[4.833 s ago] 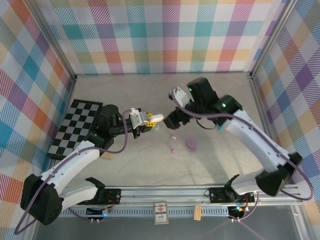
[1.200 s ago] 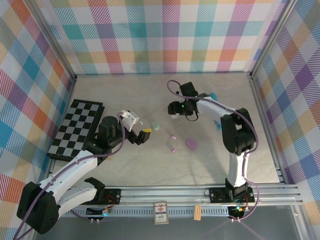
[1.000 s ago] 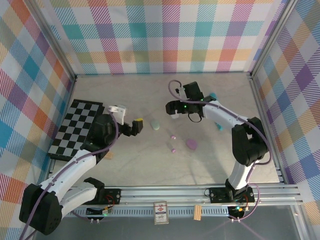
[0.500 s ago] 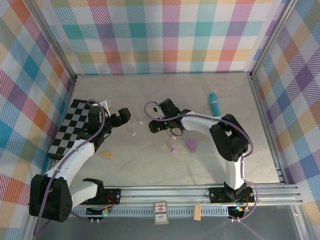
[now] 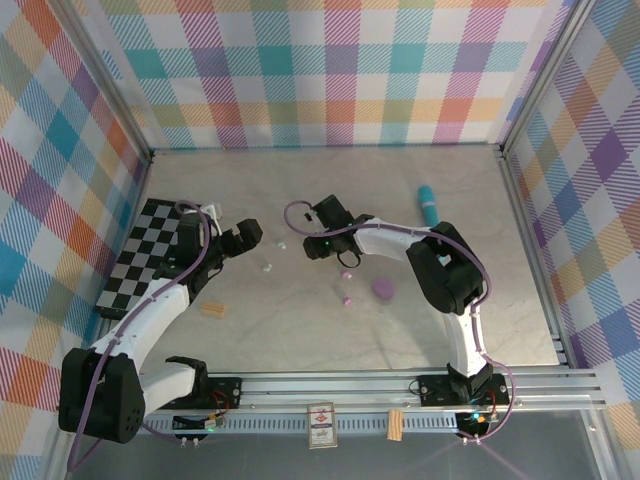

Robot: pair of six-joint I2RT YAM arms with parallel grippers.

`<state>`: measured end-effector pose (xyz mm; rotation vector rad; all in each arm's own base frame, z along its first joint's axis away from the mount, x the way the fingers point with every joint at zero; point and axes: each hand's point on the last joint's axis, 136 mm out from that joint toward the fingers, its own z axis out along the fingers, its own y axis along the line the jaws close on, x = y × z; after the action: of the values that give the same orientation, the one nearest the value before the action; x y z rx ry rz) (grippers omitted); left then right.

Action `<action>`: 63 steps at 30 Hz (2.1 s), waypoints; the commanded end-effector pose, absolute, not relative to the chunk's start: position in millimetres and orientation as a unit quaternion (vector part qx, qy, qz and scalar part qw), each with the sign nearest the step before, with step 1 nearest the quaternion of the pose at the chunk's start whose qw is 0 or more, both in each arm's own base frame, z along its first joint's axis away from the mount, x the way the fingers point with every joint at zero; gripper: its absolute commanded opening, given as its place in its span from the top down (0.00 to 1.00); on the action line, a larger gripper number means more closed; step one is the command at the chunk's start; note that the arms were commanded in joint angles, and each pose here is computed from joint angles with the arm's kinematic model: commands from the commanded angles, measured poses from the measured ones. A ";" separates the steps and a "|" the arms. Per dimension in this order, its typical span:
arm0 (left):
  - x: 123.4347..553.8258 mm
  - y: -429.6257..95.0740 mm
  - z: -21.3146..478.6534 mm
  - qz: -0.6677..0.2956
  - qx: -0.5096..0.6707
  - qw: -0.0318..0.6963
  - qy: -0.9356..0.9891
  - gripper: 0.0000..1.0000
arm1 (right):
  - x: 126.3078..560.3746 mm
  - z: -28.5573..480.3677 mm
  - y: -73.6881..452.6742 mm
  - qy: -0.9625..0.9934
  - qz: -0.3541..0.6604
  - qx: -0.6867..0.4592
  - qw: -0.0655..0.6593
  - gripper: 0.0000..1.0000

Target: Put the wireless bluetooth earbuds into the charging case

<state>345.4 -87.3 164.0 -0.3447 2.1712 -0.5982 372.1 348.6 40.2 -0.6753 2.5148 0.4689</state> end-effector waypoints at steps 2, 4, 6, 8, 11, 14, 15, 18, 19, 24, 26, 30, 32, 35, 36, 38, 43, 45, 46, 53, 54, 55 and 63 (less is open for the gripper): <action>348.7 -87.6 174.2 -0.248 -0.132 0.421 0.862 0.00 | 369.1 38.8 352.7 0.916 0.170 -0.272 0.240 0.61; 348.3 -88.6 174.8 -0.249 -0.129 0.421 0.863 0.00 | 369.1 38.5 351.9 0.916 0.166 -0.275 0.238 0.55; 347.9 -88.3 174.7 -0.248 -0.128 0.421 0.863 0.00 | 369.2 36.2 351.3 0.917 0.164 -0.277 0.236 0.47; 347.4 -88.7 174.5 -0.248 -0.127 0.420 0.864 0.00 | 368.6 34.0 352.3 0.917 0.165 -0.279 0.232 0.45; 346.7 -89.4 173.9 -0.249 -0.126 0.418 0.864 0.00 | 369.2 30.9 352.5 0.918 0.164 -0.278 0.230 0.48; 346.6 -89.7 174.6 -0.250 -0.125 0.419 0.864 0.00 | 369.6 29.5 353.2 0.918 0.163 -0.279 0.228 0.49; 346.3 -89.7 173.9 -0.250 -0.124 0.418 0.865 0.00 | 370.0 28.6 353.3 0.919 0.162 -0.279 0.227 0.48; 346.4 -90.0 175.5 -0.250 -0.122 0.418 0.865 0.00 | 370.3 28.8 354.2 0.918 0.163 -0.282 0.226 0.54; 346.5 -90.1 176.5 -0.250 -0.121 0.419 0.864 0.00 | 369.4 30.4 354.5 0.918 0.164 -0.283 0.225 0.57; 344.0 -93.6 183.2 -0.251 -0.093 0.429 0.863 0.00 | 363.8 57.2 352.0 0.904 0.174 -0.302 0.248 0.63; 342.4 -97.2 190.8 -0.255 -0.069 0.441 0.858 0.00 | 355.0 72.6 353.7 0.888 0.189 -0.334 0.256 0.63; 333.3 -107.6 218.5 -0.263 0.008 0.482 0.836 0.00 | 325.6 107.9 354.0 0.830 0.222 -0.438 0.265 0.65; 324.7 -114.7 232.3 -0.265 0.056 0.495 0.825 0.00 | 307.1 127.2 352.1 0.800 0.244 -0.484 0.256 0.65; 305.2 -131.5 250.8 -0.284 0.138 0.503 0.805 0.00 | 289.1 156.0 344.1 0.772 0.266 -0.522 0.245 0.65; 299.6 -138.4 256.5 -0.297 0.157 0.507 0.794 0.00 | 283.4 164.7 341.7 0.764 0.273 -0.533 0.242 0.65; 282.8 -156.5 272.5 -0.327 0.213 0.519 0.761 0.00 | 272.8 186.5 337.3 0.744 0.288 -0.552 0.241 0.65; 239.1 -181.6 279.5 -0.319 0.356 0.504 0.719 0.00 | 248.5 234.9 329.1 0.700 0.325 -0.583 0.254 0.65; 223.9 -186.4 278.2 -0.323 0.389 0.484 0.714 0.00 | 237.6 252.6 327.8 0.682 0.342 -0.592 0.260 0.66; 217.2 -190.2 280.7 -0.331 0.405 0.479 0.705 0.02 | 231.4 260.8 327.4 0.671 0.354 -0.596 0.262 0.66; 189.1 -219.0 295.2 -0.361 0.493 0.480 0.630 0.12 | 204.1 302.5 325.8 0.627 0.402 -0.612 0.266 0.69; 187.8 -222.3 296.9 -0.368 0.498 0.478 0.624 0.12 | 201.6 306.5 325.6 0.622 0.406 -0.614 0.268 0.69; 186.9 -225.8 298.6 -0.377 0.502 0.473 0.618 0.13 | 198.7 310.5 325.3 0.616 0.410 -0.616 0.270 0.69; 184.5 -248.1 308.7 -0.416 0.524 0.450 0.592 0.31 | 182.7 317.5 333.5 0.593 0.421 -0.631 0.270 0.70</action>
<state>195.0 -240.7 290.2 1.2430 1.5604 -0.9851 200.5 330.5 297.0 -1.6652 1.7026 1.0747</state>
